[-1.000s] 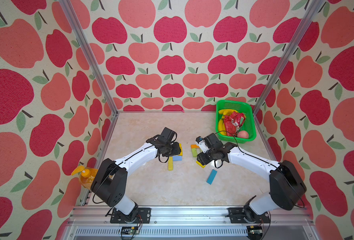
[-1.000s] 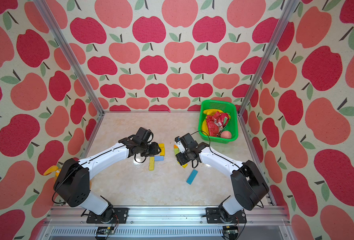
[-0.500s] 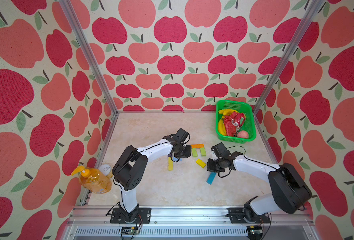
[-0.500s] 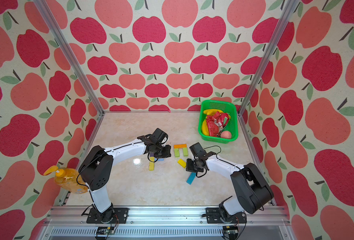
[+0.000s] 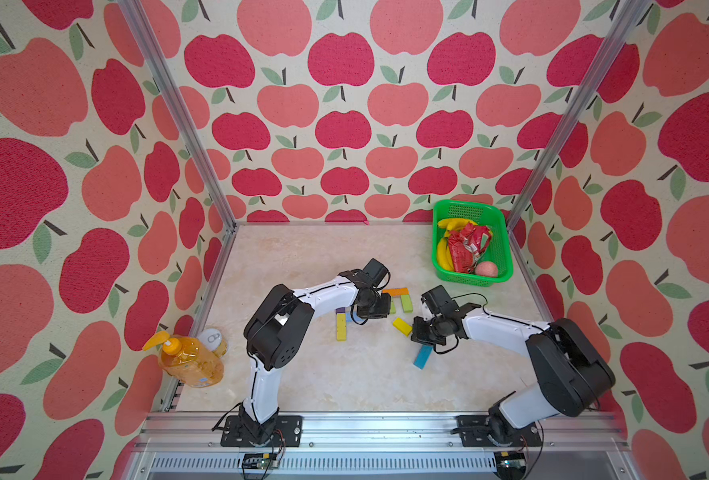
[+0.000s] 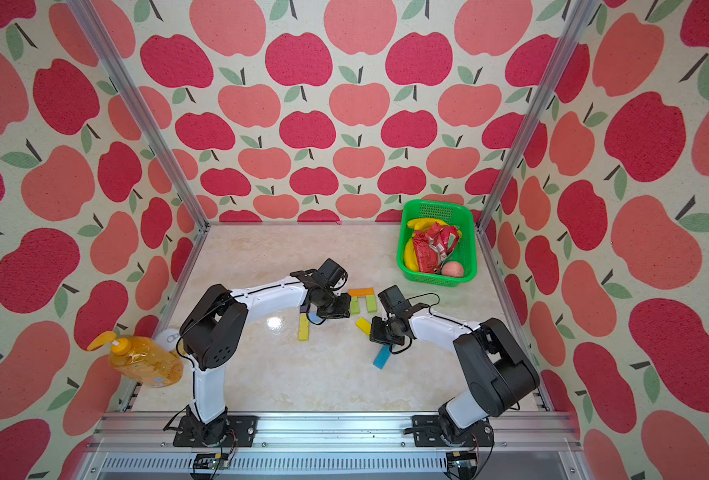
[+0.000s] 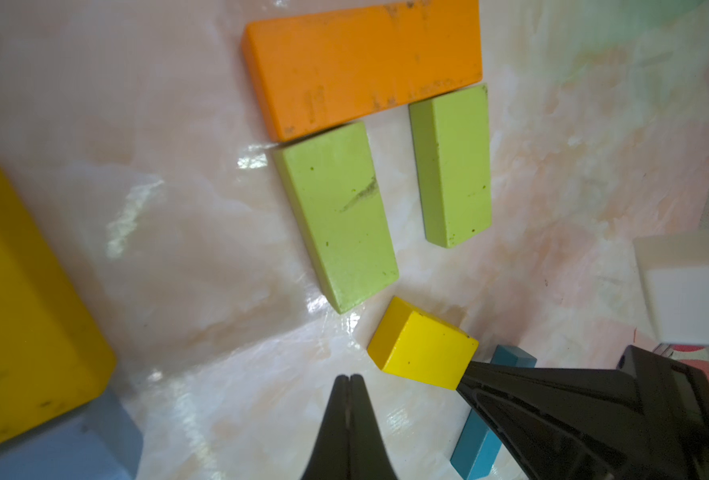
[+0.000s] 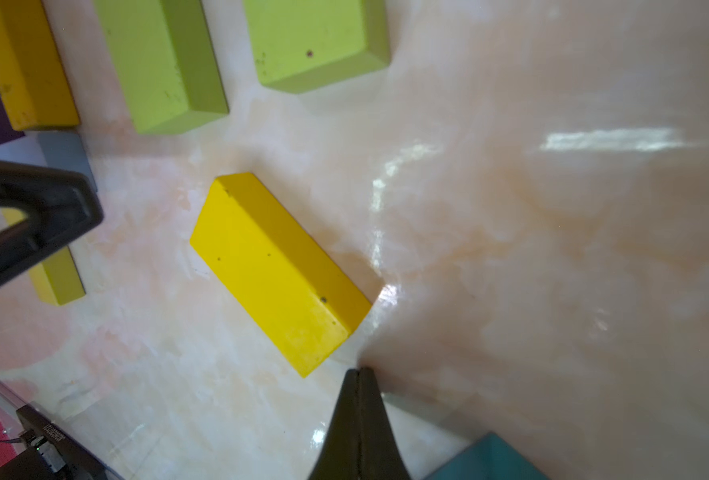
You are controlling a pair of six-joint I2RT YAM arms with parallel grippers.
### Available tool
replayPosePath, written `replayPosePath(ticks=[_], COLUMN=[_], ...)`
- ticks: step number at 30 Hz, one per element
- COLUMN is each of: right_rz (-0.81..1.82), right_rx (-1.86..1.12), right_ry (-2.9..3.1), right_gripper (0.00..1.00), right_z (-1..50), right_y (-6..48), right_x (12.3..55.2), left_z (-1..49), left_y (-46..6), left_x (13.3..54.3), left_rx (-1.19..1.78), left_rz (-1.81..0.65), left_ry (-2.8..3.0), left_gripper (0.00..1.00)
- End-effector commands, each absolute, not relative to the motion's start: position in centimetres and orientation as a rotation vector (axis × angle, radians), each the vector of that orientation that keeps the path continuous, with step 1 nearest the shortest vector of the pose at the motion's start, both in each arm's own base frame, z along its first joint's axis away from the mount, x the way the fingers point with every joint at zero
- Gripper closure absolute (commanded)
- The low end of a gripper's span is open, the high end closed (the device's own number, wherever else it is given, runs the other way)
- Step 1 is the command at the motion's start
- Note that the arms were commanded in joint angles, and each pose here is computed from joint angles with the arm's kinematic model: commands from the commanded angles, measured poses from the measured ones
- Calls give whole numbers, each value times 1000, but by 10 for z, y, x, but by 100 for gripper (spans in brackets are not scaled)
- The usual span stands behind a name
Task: Assemble the letter p with building blocks
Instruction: Assemble the building block at the center of the board.
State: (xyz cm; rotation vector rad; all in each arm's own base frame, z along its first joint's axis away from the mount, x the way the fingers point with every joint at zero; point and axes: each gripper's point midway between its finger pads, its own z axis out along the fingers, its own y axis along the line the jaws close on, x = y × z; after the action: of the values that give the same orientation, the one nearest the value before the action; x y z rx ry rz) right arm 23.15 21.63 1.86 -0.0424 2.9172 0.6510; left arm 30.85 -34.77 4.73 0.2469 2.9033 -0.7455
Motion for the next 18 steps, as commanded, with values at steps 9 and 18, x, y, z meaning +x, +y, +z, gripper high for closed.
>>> replayPosePath(ticks=[9,18], right_rz=[536,528], right_rx=[-13,-19], right_ry=[2972,2981], right_gripper=[100,100], right_z=[3,1], right_y=[203,198], right_x=[235,235], left_z=[26,28], left_y=[-352,-347], left_x=[294,300], left_rx=[263,245], left_rz=[-663,-575], left_ry=[3009,2989], left_gripper=[100,100])
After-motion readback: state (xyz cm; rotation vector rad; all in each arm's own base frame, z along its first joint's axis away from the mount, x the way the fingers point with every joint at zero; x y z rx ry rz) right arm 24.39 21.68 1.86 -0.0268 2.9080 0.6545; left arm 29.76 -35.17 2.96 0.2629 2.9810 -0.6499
